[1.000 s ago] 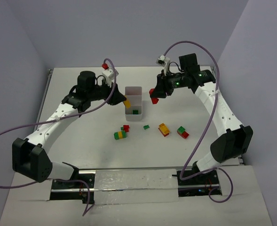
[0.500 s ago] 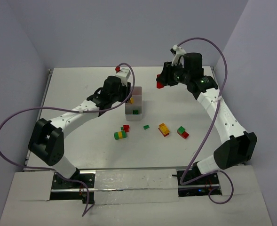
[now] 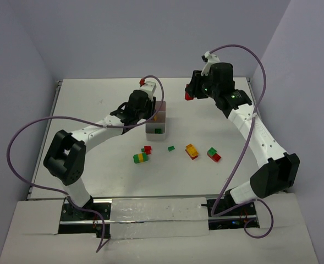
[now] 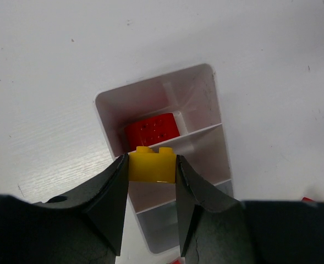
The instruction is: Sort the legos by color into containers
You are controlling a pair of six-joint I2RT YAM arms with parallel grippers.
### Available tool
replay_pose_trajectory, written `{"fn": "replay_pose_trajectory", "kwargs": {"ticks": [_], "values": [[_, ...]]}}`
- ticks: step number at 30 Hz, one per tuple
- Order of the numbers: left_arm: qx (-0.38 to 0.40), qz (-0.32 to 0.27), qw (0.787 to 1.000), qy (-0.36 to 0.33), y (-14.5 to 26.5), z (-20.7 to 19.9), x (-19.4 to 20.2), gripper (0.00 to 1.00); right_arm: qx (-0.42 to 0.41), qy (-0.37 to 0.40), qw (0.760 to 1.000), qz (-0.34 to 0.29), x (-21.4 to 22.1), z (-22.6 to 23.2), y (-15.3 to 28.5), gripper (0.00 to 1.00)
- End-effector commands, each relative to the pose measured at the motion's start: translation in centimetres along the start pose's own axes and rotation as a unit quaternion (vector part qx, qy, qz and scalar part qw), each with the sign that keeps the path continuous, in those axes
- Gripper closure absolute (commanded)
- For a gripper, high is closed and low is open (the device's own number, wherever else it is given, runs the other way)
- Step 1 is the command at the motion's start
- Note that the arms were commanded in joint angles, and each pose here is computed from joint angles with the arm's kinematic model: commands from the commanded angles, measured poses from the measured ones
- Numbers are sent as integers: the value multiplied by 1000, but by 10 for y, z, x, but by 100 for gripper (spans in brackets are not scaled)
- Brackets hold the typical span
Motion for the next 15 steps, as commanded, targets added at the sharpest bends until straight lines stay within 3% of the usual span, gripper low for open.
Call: {"fn": "replay_pose_trajectory", "kwargs": {"ticks": [1,6,11,15], "values": [[21,-47,999,17,7,-14,-28,61,31,3,998,-49,-19,11,0,100],[26,-43,998,22,21,-16,-34,18,91,-5,994,-55,-19,20,-11,100],[25,-69,997,25,49,-17,-60,4,137,-24,988,-65,-21,36,-23,100],[13,-111,992,57,88,1,-98,1,138,-24,988,-71,-20,59,-39,100]]}}
Point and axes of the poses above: each gripper's point midway between its finger pads, its own y axis back along the fingers, its own z axis along the line the jaws close on, x = y × z, the point moved 9 cm from there along y, back along the fingers, and after that the axes turned 9 degrees about y, right-handed, at the moved point
